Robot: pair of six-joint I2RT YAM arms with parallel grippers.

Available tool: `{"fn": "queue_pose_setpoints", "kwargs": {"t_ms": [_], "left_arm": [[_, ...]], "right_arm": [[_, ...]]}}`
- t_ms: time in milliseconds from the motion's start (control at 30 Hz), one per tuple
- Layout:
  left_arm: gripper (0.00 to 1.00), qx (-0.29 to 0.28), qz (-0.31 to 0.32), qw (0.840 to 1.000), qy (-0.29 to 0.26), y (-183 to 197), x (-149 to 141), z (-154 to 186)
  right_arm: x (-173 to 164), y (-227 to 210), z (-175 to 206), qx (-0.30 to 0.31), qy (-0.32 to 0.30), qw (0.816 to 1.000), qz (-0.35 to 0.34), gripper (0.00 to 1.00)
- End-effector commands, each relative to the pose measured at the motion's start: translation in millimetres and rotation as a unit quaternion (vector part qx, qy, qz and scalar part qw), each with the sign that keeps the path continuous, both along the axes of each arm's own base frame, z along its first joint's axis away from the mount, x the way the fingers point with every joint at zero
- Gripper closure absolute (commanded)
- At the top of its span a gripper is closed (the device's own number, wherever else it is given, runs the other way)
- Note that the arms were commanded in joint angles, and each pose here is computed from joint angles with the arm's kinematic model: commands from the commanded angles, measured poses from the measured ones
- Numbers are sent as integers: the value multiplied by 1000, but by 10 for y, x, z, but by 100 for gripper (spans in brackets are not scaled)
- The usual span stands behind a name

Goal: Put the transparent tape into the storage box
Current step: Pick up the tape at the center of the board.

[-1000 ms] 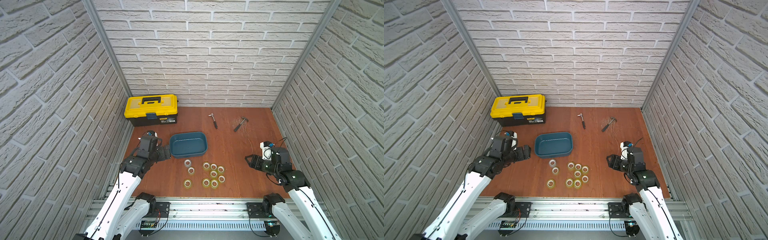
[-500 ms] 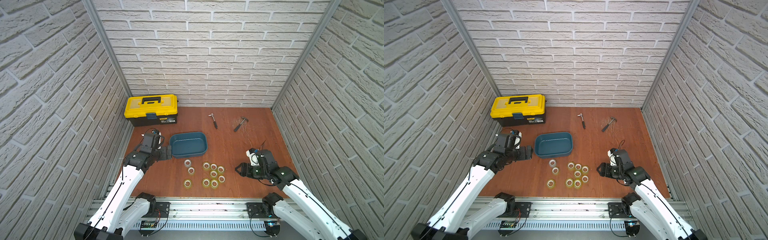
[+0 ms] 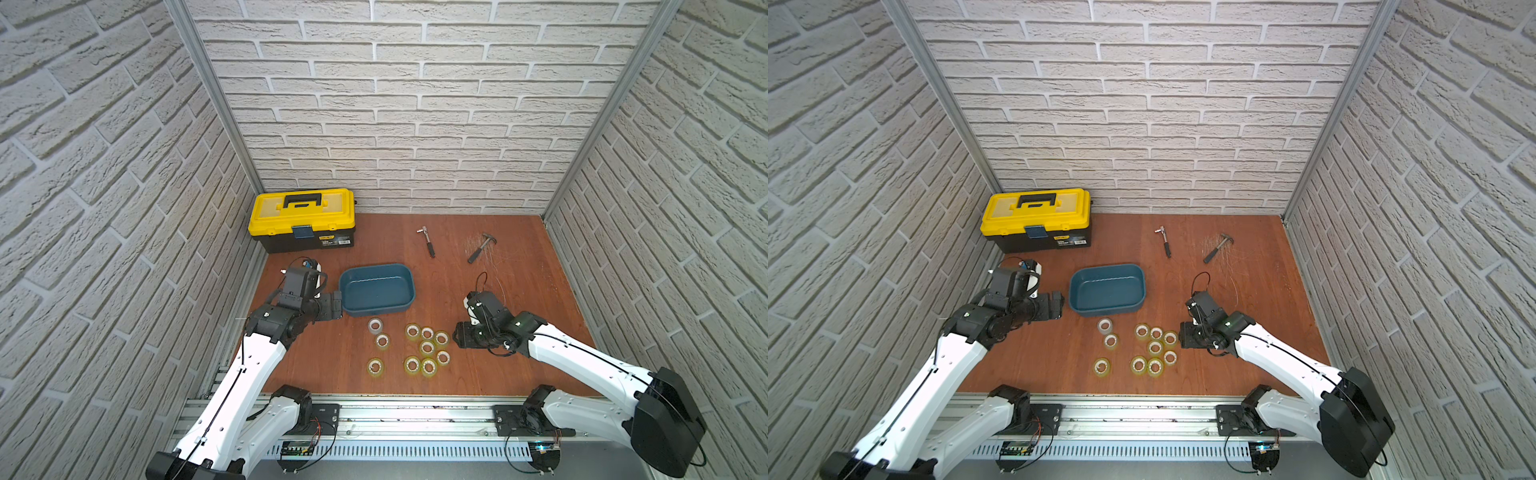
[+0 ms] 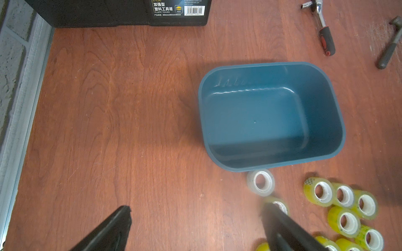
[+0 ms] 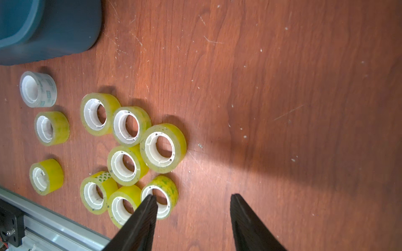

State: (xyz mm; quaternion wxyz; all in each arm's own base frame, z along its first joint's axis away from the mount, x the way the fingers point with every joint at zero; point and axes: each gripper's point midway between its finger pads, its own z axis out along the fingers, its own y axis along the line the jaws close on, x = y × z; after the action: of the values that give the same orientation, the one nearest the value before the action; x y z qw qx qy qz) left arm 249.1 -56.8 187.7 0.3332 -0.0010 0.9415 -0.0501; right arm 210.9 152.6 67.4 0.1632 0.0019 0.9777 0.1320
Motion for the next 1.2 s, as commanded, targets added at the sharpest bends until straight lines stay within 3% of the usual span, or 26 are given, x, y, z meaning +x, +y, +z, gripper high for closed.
{"fn": "queue_pose_setpoints", "kwargs": {"t_ms": [0, 500, 1000, 1167], "left_arm": [[2, -2, -8, 1000, -14, -27, 50, 65], [2, -5, -11, 1000, -13, -42, 46, 66], [2, -4, -12, 1000, -17, -37, 46, 84], [2, -1, -10, 1000, -16, -26, 45, 80]], "right_arm": [[182, 139, 51, 3, -27, 1000, -2, 41], [292, 194, -238, -85, -6, 996, 6, 49], [221, 261, -483, -106, 16, 994, 13, 51], [200, 230, -587, -123, 24, 992, 13, 60]]}}
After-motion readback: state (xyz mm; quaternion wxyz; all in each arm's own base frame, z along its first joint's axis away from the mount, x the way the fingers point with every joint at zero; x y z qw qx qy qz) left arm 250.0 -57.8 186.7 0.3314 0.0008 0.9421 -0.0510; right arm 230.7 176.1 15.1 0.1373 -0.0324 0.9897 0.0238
